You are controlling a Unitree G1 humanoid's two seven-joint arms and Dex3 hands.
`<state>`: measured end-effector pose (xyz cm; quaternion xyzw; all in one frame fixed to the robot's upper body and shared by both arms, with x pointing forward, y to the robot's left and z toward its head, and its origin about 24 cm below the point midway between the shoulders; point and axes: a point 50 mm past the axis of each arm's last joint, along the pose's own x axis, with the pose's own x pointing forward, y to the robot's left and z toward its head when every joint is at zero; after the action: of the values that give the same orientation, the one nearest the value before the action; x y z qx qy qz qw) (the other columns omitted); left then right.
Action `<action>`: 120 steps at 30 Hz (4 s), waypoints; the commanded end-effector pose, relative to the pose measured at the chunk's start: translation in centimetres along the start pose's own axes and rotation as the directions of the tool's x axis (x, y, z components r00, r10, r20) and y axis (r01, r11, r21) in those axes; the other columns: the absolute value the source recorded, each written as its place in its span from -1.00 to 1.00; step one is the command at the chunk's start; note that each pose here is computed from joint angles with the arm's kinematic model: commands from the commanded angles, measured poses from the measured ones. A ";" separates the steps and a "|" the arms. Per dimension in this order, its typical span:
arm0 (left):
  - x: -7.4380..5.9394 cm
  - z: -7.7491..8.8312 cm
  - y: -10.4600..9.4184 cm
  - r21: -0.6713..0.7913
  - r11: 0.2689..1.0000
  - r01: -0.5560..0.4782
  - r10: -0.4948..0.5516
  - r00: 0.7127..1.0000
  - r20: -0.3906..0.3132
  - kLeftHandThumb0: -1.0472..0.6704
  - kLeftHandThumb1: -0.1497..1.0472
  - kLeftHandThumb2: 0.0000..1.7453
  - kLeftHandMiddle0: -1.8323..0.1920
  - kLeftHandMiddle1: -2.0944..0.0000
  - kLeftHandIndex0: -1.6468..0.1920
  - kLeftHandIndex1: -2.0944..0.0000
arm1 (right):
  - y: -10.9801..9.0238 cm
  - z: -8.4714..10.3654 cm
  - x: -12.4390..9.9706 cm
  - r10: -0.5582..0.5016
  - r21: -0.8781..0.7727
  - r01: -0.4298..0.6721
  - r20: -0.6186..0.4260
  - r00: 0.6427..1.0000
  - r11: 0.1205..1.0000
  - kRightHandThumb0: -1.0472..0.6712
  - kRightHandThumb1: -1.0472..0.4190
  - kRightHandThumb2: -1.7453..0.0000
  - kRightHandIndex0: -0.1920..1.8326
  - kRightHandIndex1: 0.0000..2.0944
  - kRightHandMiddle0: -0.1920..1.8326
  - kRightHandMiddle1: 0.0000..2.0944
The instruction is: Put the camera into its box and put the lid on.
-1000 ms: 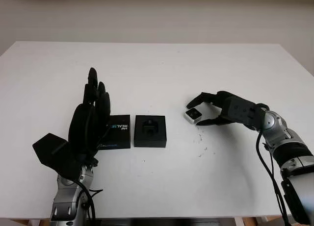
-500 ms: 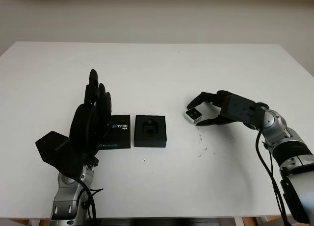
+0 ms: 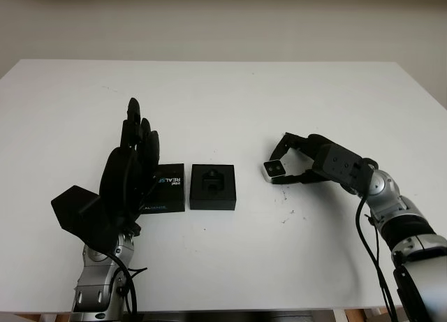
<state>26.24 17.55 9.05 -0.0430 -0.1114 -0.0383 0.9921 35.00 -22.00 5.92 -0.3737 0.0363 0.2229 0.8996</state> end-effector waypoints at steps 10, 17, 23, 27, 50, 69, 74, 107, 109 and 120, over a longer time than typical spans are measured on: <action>0.2 0.3 0.0 0.008 1.000 0.014 -0.014 1.000 0.019 -0.65 1.00 -0.39 1.00 1.00 1.00 1.00 | 3.4 0.1 -0.6 -0.019 0.079 0.013 0.074 0.997 0.997 -0.24 -0.75 0.94 -0.30 -0.91 -0.45 0.59; 0.1 0.3 0.0 -0.001 1.000 0.009 -0.009 1.000 0.016 -0.66 1.00 -0.41 1.00 1.00 1.00 1.00 | 4.3 0.4 -1.1 -0.058 0.127 0.045 0.101 0.993 0.991 -0.21 -0.74 0.94 -0.31 -0.91 -0.45 0.59; 0.0 0.2 0.1 0.002 1.000 0.014 -0.014 1.000 0.010 -0.66 1.00 -0.39 1.00 1.00 1.00 1.00 | 4.9 0.8 -1.2 -0.066 0.188 0.044 0.115 0.991 0.981 -0.25 -0.76 0.93 -0.39 -0.96 -0.43 0.64; 0.0 0.2 0.2 0.004 1.000 0.016 -0.016 1.000 0.008 -0.66 1.00 -0.41 1.00 1.00 1.00 1.00 | 5.0 1.4 -1.3 -0.071 0.279 0.034 0.123 0.990 0.960 -0.27 -0.77 0.93 -0.45 -0.98 -0.42 0.69; -0.1 0.3 0.6 0.006 0.999 0.032 -0.032 0.999 -0.002 -0.64 1.00 -0.40 1.00 1.00 1.00 1.00 | 4.4 3.9 -2.2 -0.165 0.615 0.023 0.175 0.971 0.789 -0.25 -0.81 0.93 -0.51 -0.99 -0.49 0.77; -0.1 0.2 0.4 0.008 0.999 0.034 -0.034 0.999 -0.003 -0.65 1.00 -0.40 1.00 1.00 1.00 1.00 | 6.9 7.4 -0.9 -0.140 0.684 -0.095 0.281 0.949 0.724 -0.23 -0.81 0.94 -0.62 -0.97 -0.52 0.73; -0.1 0.3 0.3 0.005 1.000 0.024 -0.024 1.000 -0.002 -0.65 1.00 -0.41 1.00 1.00 1.00 1.00 | 8.0 7.6 0.0 -0.105 0.689 -0.115 0.269 0.957 0.715 -0.27 -0.82 0.94 -0.63 -0.97 -0.50 0.75; -0.2 0.1 0.4 0.003 1.000 0.019 -0.019 1.000 -0.004 -0.66 1.00 -0.42 1.00 1.00 1.00 1.00 | 10.3 7.2 1.6 -0.042 0.674 -0.146 0.254 0.966 0.724 -0.27 -0.78 0.94 -0.59 -0.94 -0.47 0.70; -0.3 0.1 0.4 -0.001 1.000 0.015 -0.015 1.000 -0.006 -0.66 1.00 -0.42 1.00 1.00 1.00 1.00 | 10.3 7.2 1.6 -0.042 0.668 -0.147 0.258 0.965 0.730 -0.26 -0.79 0.94 -0.59 -0.94 -0.48 0.70; -0.3 0.1 0.3 0.000 1.000 0.017 -0.017 1.000 -0.006 -0.66 1.00 -0.41 1.00 1.00 1.00 1.00 | 10.3 7.2 1.3 -0.044 0.637 -0.143 0.268 0.962 0.757 -0.27 -0.80 0.94 -0.60 -0.95 -0.50 0.69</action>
<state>26.02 18.00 8.83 -0.0417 -0.1017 -0.0458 0.9929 31.20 -10.09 4.01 0.0027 0.0057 0.2680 0.9634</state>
